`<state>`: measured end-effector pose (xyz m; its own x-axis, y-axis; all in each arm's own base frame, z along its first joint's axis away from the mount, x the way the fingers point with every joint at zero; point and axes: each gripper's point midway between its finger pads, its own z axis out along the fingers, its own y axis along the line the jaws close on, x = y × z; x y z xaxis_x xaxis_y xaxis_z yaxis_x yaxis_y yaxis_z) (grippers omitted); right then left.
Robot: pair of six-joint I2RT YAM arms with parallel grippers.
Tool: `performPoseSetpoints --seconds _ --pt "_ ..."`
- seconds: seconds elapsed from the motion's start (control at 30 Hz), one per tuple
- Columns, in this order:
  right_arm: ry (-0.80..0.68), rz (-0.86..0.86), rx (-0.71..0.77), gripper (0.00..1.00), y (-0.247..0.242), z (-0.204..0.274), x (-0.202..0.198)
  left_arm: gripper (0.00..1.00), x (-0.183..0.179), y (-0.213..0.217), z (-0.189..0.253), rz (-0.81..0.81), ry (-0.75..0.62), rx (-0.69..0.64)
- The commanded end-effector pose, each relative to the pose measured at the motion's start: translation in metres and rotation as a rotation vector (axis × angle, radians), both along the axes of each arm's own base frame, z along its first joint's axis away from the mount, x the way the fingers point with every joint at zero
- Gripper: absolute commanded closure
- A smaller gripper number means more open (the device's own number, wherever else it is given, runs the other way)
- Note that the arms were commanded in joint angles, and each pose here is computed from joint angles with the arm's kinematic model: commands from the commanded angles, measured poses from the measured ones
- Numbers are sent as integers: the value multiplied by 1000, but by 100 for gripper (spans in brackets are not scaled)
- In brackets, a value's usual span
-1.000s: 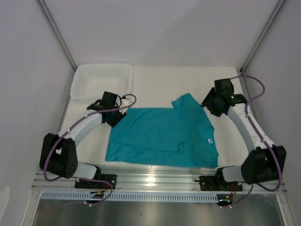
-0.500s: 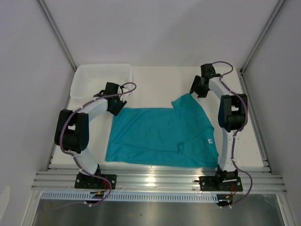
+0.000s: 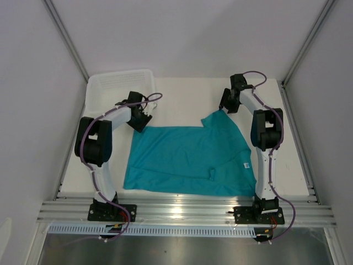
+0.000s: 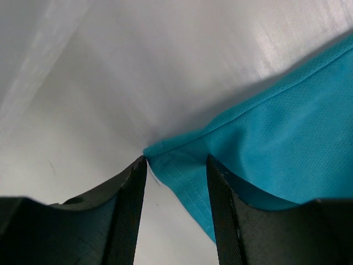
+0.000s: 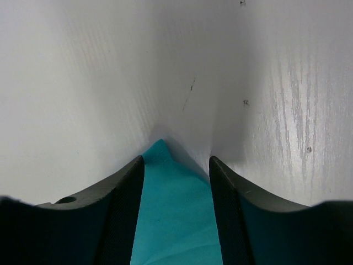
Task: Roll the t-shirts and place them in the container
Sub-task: Fold the tshirt
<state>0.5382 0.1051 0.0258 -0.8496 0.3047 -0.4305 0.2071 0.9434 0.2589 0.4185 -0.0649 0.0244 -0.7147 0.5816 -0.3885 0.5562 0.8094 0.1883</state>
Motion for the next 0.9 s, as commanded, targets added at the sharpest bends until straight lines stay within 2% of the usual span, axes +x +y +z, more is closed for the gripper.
performPoseSetpoints --seconds 0.0,0.2,0.3,0.4,0.5,0.53,0.6,0.67,0.8,0.87 --pt "72 20 -9 46 2 -19 -22 49 0 0 2 17 34 -29" --pt "32 68 -21 52 7 2 -25 50 -3 4 -4 20 65 -23" --pt "30 102 -18 53 16 3 -33 55 -3 3 -4 17 65 -31" --pt "32 110 10 54 24 1 -38 67 -6 1 -3 9 77 -42" --pt "42 93 3 62 20 -3 -37 97 -11 -1 -2 -3 79 -55" --pt "44 90 0 65 20 -4 -38 99 -11 -1 1 -7 70 -57" --pt "51 83 -6 75 17 -4 -40 99 -14 -1 1 -21 65 -60" --pt "46 74 -15 79 12 -4 -40 99 -12 -2 8 -30 35 -64" --pt "28 62 -27 100 6 9 -40 99 -15 0 10 -46 18 -56" --pt "12 62 -35 100 4 17 -40 99 -18 -1 18 -54 -2 -63"
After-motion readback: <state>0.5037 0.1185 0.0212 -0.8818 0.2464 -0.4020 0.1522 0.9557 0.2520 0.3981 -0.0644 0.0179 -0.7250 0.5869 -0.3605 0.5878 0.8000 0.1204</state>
